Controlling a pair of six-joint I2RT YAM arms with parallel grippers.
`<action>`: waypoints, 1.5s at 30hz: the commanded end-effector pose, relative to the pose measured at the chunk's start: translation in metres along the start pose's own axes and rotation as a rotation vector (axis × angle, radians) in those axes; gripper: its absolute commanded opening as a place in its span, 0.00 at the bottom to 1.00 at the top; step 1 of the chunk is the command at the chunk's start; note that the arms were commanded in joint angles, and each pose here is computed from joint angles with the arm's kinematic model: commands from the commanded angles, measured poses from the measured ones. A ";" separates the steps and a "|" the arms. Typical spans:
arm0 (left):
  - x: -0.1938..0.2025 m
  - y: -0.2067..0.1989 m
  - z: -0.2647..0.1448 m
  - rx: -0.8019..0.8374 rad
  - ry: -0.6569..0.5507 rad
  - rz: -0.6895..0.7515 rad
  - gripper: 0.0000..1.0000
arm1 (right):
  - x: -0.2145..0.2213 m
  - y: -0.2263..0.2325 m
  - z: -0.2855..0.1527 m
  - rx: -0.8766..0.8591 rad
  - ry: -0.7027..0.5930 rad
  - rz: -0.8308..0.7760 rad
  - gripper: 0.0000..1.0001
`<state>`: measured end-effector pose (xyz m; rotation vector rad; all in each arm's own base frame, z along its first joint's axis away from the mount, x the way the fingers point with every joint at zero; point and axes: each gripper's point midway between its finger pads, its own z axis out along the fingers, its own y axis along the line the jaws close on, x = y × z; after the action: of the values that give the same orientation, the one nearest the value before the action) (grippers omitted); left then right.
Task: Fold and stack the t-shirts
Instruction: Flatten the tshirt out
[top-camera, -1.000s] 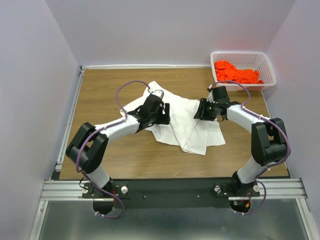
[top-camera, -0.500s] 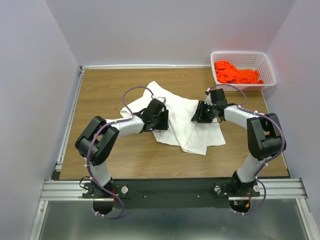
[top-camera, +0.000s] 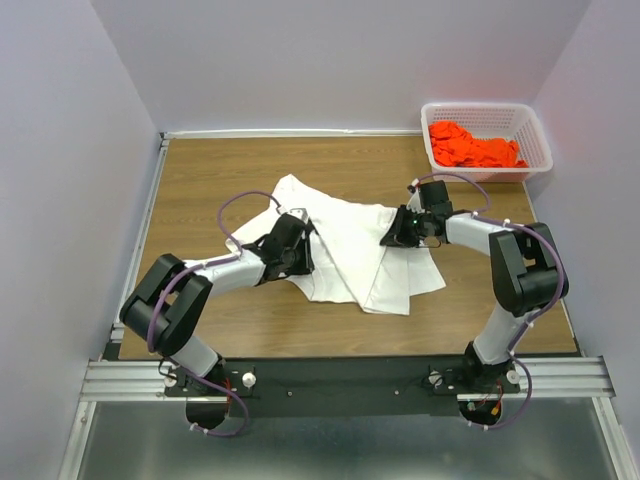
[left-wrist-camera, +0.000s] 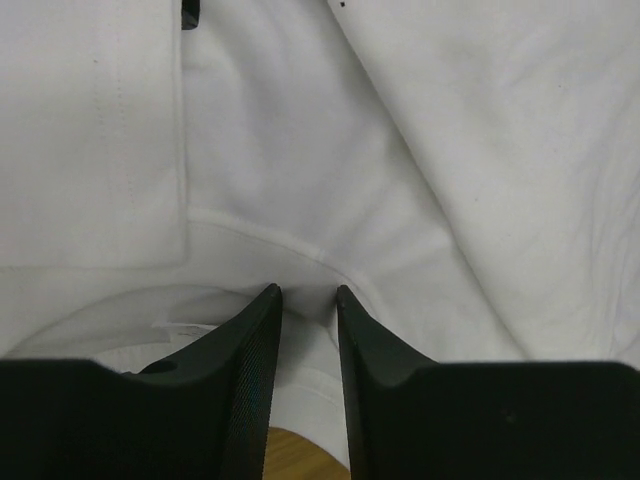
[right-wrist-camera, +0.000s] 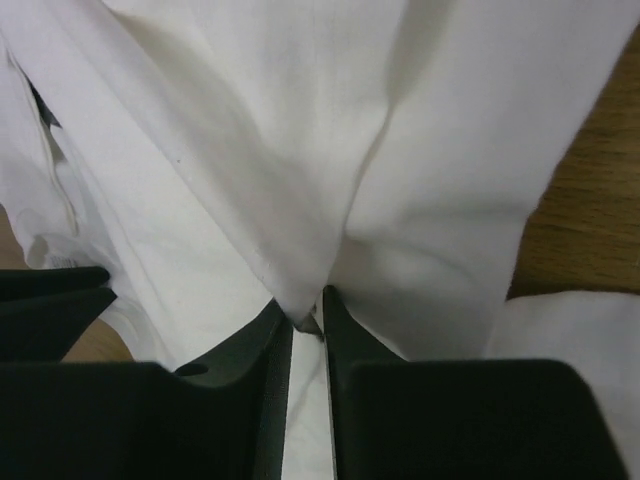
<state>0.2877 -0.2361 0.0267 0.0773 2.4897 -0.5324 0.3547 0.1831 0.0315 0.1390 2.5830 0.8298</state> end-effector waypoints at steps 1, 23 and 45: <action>0.031 0.044 -0.016 -0.141 0.097 -0.042 0.37 | -0.019 0.019 -0.012 -0.058 -0.057 -0.025 0.12; -0.007 0.119 -0.047 -0.298 0.008 -0.086 0.37 | -0.294 0.019 -0.105 0.531 -0.666 -0.253 0.53; -0.199 0.175 -0.025 -0.452 -0.192 -0.066 0.53 | 0.102 0.070 -0.009 0.008 0.221 -0.401 0.42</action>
<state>0.4543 -0.0602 0.0557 -0.2328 2.4561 -0.0421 0.2690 0.2520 0.0496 -0.4969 2.6464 0.6640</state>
